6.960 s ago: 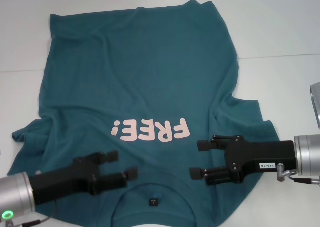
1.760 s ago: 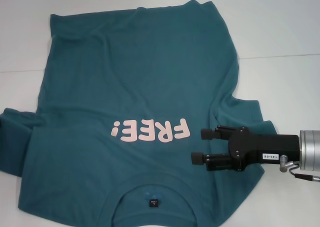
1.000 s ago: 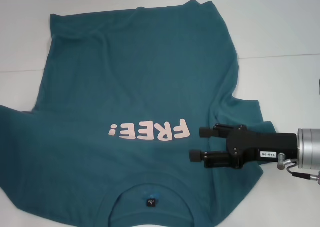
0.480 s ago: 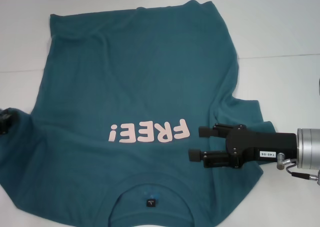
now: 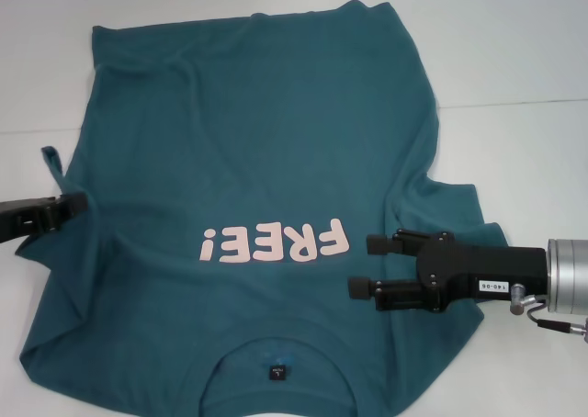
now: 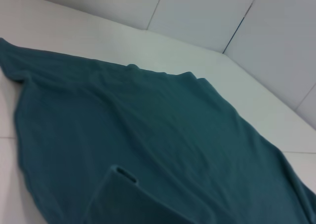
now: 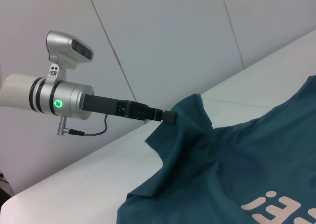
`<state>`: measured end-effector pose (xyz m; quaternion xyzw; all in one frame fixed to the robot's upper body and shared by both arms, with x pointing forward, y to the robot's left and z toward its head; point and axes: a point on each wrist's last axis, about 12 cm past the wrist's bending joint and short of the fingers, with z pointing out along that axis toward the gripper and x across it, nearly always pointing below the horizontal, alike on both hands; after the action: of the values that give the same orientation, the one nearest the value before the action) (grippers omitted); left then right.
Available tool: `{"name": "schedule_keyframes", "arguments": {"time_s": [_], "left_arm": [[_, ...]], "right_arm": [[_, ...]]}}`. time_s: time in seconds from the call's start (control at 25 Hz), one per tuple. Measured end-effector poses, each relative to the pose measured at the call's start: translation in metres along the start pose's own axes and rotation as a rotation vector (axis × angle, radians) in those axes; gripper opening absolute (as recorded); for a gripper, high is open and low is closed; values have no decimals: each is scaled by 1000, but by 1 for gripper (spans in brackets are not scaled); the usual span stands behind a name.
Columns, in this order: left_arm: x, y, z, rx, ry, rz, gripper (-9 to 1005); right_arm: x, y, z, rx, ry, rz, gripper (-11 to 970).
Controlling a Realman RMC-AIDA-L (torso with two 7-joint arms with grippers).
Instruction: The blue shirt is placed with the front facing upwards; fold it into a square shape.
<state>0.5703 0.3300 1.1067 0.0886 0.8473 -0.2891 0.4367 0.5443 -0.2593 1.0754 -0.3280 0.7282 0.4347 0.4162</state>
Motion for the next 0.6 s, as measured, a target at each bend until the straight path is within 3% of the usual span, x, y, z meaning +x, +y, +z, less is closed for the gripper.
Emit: {"name": "schedule_keyframes", "arguments": {"time_s": [0.6], "left_arm": [[9, -20, 34, 125, -23, -120, 30]], "right_arm": [[3, 1, 2, -5, 7, 4, 945]]}}
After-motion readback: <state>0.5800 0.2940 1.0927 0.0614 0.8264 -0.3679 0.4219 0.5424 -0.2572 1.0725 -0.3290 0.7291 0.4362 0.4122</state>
